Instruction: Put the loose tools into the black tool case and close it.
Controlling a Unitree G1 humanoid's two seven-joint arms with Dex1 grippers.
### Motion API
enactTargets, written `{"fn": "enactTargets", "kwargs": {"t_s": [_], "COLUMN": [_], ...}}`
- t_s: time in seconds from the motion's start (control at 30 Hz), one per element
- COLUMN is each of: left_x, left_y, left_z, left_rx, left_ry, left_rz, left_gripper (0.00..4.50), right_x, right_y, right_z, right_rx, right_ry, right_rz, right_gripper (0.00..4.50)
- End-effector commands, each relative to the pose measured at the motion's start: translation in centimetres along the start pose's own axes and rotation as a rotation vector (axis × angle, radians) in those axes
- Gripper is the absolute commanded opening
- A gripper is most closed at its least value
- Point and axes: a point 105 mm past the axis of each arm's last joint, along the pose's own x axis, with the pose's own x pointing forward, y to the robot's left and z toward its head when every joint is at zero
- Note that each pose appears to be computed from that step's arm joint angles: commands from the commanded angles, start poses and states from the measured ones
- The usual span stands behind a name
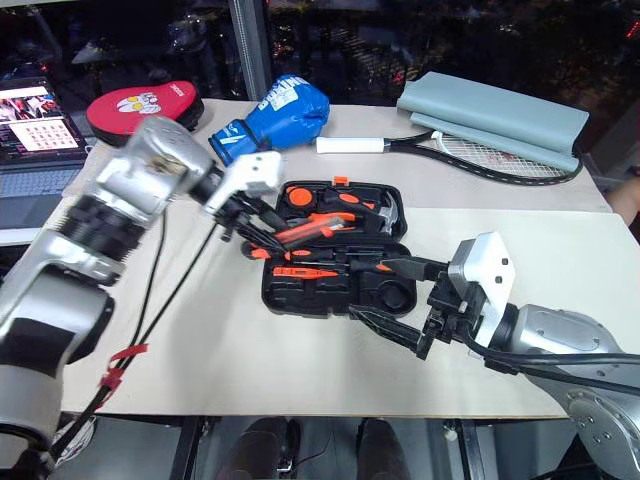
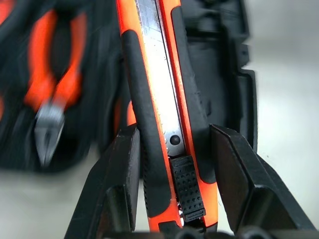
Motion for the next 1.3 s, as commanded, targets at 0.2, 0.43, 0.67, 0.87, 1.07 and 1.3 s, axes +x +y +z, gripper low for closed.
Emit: {"fn": "enactTargets", "kwargs": {"t_s": [0.2, 0.43, 0.67, 0.87, 1.07, 1.3], "left_x": [1.1, 2.2, 2.5, 0.0, -2.0, -1.8], "left_y": [-1.4, -1.5, -1.2, -0.9, 0.8, 0.2], "left_z": [0.1, -0.4, -0.9, 1.3, 0.1, -3.2], "left_rx": [-0.054, -0.057, -0.064, -0.118, -0.095, -0.047], "left_ry": [0.063, 0.068, 0.076, -0.052, -0.081, -0.018], "left_rz": [-0.043, -0.033, -0.017, -0.041, 0.050, 0.030], "left_gripper": [1.69, 1.69, 3.28, 4.47, 3.74, 1.28], "right_x": [-0.3, -0.4, -0.4, -0.3, -0.1, -0.2], "right_y": [0.6, 0.7, 0.6, 0.6, 0.5, 0.4], "right_z": [0.8, 0.8, 0.8, 0.6, 0.7, 0.8], "right_rx": [-0.028, -0.028, -0.033, -0.034, -0.039, -0.041], "right_ry": [-0.021, -0.019, -0.014, -0.010, -0.012, -0.009], "right_rz": [-0.031, -0.037, -0.033, -0.024, -0.017, -0.016], "right_gripper": [4.50, 4.50, 4.50, 4.50, 4.50, 4.50]}}
